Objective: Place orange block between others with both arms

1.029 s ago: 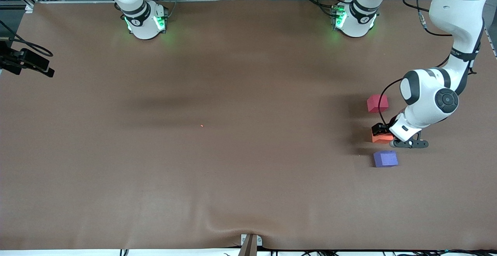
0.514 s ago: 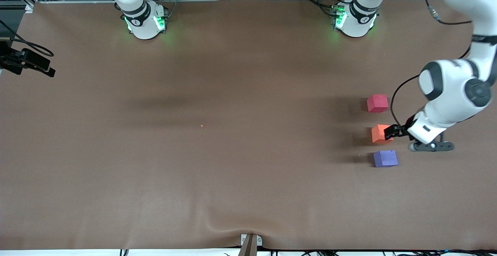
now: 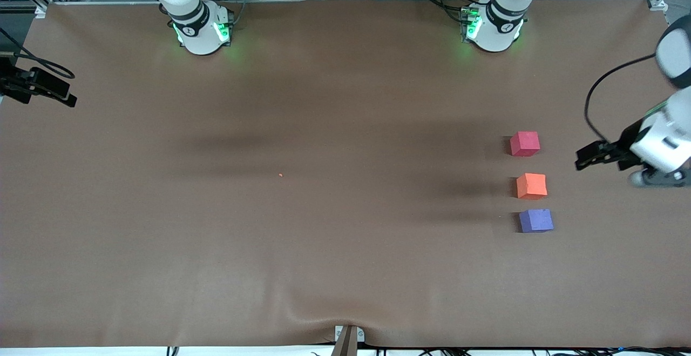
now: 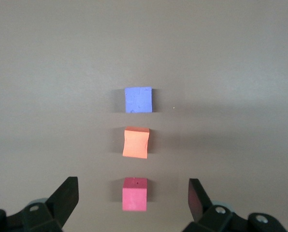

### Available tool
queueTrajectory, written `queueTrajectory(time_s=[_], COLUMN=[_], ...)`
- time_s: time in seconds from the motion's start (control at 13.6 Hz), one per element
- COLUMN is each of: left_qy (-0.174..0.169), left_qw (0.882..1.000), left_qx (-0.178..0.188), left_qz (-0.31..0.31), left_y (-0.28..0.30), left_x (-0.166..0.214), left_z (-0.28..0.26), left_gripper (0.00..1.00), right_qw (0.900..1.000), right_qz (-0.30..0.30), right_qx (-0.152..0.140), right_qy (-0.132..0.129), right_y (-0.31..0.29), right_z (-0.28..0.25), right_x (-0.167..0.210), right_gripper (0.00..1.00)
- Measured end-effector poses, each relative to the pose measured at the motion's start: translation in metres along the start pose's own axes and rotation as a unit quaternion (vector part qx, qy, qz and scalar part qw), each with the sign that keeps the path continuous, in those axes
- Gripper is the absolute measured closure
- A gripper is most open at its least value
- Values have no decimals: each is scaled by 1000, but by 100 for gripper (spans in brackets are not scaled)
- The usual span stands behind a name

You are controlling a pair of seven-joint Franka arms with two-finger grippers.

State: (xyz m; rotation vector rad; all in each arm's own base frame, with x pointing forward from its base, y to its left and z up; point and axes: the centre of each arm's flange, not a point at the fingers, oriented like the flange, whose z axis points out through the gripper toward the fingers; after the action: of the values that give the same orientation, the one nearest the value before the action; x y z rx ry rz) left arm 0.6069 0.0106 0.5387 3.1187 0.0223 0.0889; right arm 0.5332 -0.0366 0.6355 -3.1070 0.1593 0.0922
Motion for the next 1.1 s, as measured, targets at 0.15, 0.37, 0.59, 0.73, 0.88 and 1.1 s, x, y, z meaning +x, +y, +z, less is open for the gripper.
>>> queueTrajectory(time_s=[0.15, 0.37, 0.59, 0.73, 0.88, 1.1], left_qy=[7, 11, -7, -7, -8, -1], left_qw=[1000, 1000, 1000, 1000, 1000, 1000], left_qx=[0, 0, 0, 1, 2, 4], left_qz=[-14, -16, -16, -12, -12, -14], left_y=[2, 3, 5, 12, 21, 32], left_x=[-2, -5, -12, -19, -34, -50], left_z=[-40, -77, -87, -99, -117, -138], left_gripper=[0, 0, 0, 0, 0, 0], right_qw=[1000, 1000, 1000, 1000, 1000, 1000], right_qz=[0, 0, -1, -2, -2, -3], right_qx=[0, 0, 0, 0, 0, 0], right_qy=[-1, -1, -1, -1, -1, -1], right_y=[0, 0, -1, -2, -3, -3], right_z=[0, 0, 0, 0, 0, 0], right_x=[0, 0, 0, 0, 0, 0], right_gripper=[0, 0, 0, 0, 0, 0])
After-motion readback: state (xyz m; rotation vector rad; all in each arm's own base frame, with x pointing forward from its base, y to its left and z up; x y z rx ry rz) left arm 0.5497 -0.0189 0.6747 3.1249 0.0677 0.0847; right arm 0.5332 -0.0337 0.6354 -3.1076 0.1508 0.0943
